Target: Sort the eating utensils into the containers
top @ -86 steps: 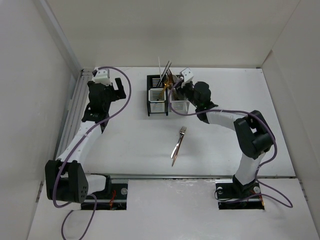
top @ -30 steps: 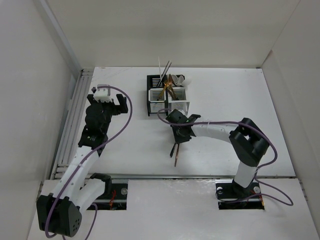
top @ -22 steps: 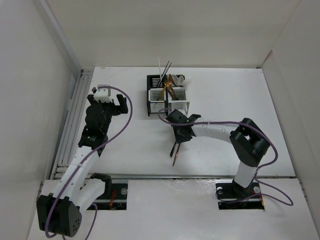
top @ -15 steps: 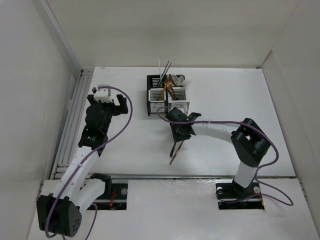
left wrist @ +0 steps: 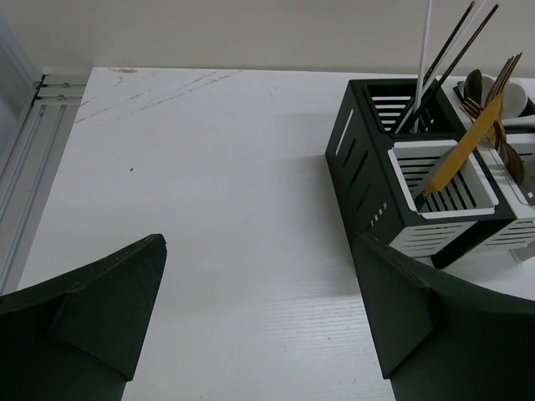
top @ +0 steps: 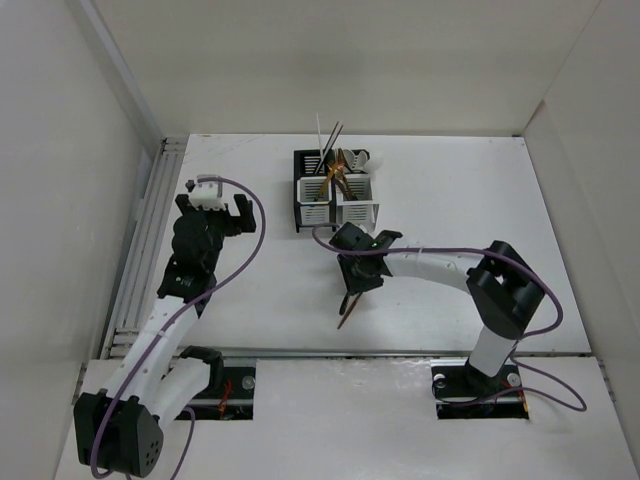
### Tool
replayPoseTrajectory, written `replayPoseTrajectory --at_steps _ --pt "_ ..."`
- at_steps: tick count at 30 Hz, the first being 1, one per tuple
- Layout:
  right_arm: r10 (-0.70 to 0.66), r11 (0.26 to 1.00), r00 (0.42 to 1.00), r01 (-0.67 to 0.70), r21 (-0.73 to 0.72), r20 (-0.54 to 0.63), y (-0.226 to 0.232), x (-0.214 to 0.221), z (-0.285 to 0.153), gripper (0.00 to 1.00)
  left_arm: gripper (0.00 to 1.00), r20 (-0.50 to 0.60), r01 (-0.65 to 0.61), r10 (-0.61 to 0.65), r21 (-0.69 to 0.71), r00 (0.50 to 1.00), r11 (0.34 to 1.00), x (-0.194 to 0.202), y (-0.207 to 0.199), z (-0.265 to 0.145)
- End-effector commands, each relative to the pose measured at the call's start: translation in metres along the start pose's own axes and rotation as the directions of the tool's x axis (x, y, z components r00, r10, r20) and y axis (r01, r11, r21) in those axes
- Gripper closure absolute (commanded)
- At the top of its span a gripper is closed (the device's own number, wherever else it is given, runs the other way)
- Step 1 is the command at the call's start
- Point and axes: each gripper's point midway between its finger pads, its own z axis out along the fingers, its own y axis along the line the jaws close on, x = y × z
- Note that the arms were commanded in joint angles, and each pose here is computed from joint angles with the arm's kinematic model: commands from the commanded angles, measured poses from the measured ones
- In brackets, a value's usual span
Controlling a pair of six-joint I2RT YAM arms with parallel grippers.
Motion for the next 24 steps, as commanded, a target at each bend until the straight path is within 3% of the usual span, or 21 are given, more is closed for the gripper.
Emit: replayPoseTrajectory --at_steps 1,16,24 --pt "0.010 1.000 1.000 -0.009 0.005 -0.022 -0.001 0.014 -0.008 0.54 0.07 0.062 -0.001 0.001 0.000 0.998 1.000 -0.014 0.000 -0.004" --pt "0.001 1.000 0.999 -0.001 -0.005 -0.046 -0.005 0.033 0.012 0.56 0.07 0.057 0.008 -0.007 -0.009 0.998 1.000 -0.015 0.002 -0.010" --pt "0.005 1.000 0.994 -0.007 -0.020 -0.109 -0.017 0.068 0.010 0.65 0.07 0.066 0.000 0.001 -0.009 0.998 1.000 -0.021 0.002 -0.010"
